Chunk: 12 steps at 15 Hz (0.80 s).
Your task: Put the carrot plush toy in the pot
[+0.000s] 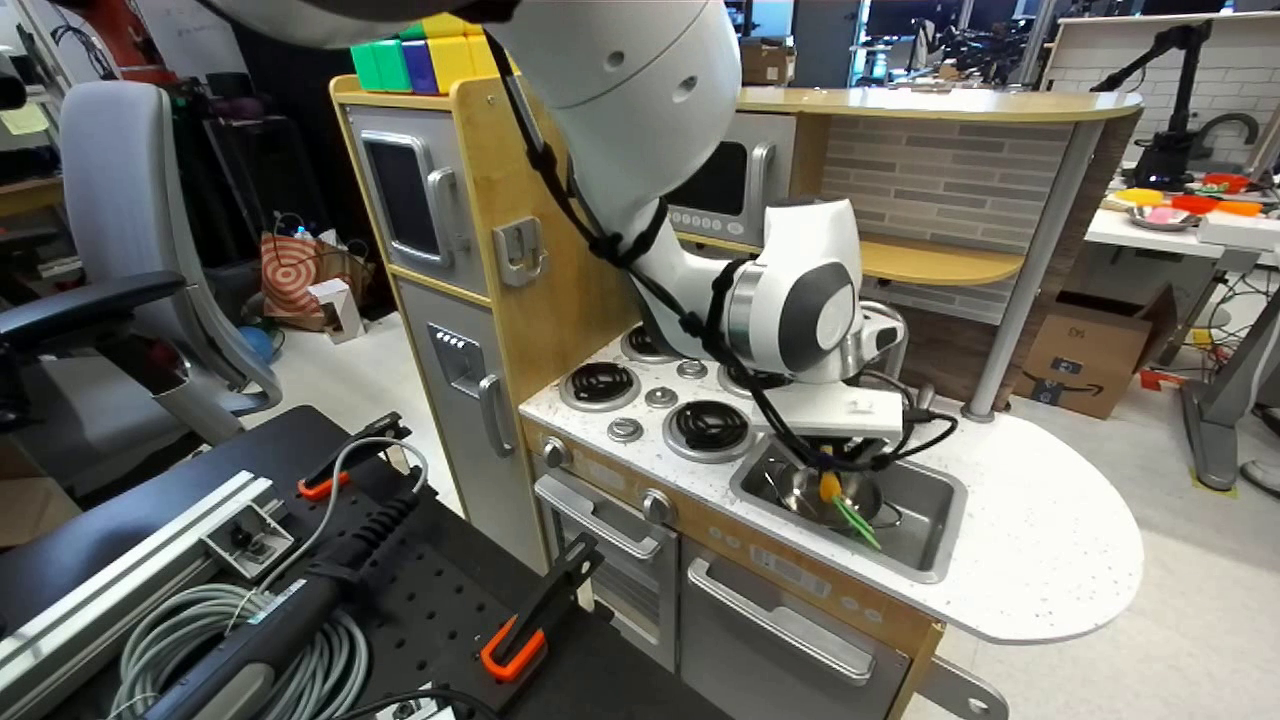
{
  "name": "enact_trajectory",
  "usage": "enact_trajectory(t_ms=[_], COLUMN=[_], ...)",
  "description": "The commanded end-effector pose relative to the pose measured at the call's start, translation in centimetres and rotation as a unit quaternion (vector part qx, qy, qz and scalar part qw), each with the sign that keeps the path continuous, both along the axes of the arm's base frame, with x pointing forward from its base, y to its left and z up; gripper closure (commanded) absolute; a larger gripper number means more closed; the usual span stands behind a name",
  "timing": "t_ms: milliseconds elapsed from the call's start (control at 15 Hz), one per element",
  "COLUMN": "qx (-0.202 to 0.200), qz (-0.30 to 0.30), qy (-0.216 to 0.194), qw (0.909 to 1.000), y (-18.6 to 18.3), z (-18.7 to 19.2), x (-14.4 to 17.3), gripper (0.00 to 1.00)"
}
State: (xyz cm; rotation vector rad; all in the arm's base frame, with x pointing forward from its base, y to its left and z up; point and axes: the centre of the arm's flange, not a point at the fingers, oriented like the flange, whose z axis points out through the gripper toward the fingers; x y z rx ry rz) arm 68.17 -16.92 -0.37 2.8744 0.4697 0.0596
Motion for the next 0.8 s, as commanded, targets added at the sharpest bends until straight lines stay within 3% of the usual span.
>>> enact_trajectory(t_ms=[0, 333, 400, 467, 733], qx=[0.012, 0.046, 0.052, 0.050, 0.060], qz=[-0.086, -0.158, -0.170, -0.182, -0.206], qy=[-0.041, -0.099, -0.109, -0.114, -0.137], qw=[0.9954, 0.9814, 0.9779, 0.9755, 0.9671], y=[-0.3, 0.6, 0.7, 0.6, 0.2], z=[-1.9, -1.3, -1.1, -0.9, 0.3], x=[-1.0, -0.5, -0.3, -0.2, -1.0], gripper=[0.97, 0.97, 0.63, 0.62, 0.34])
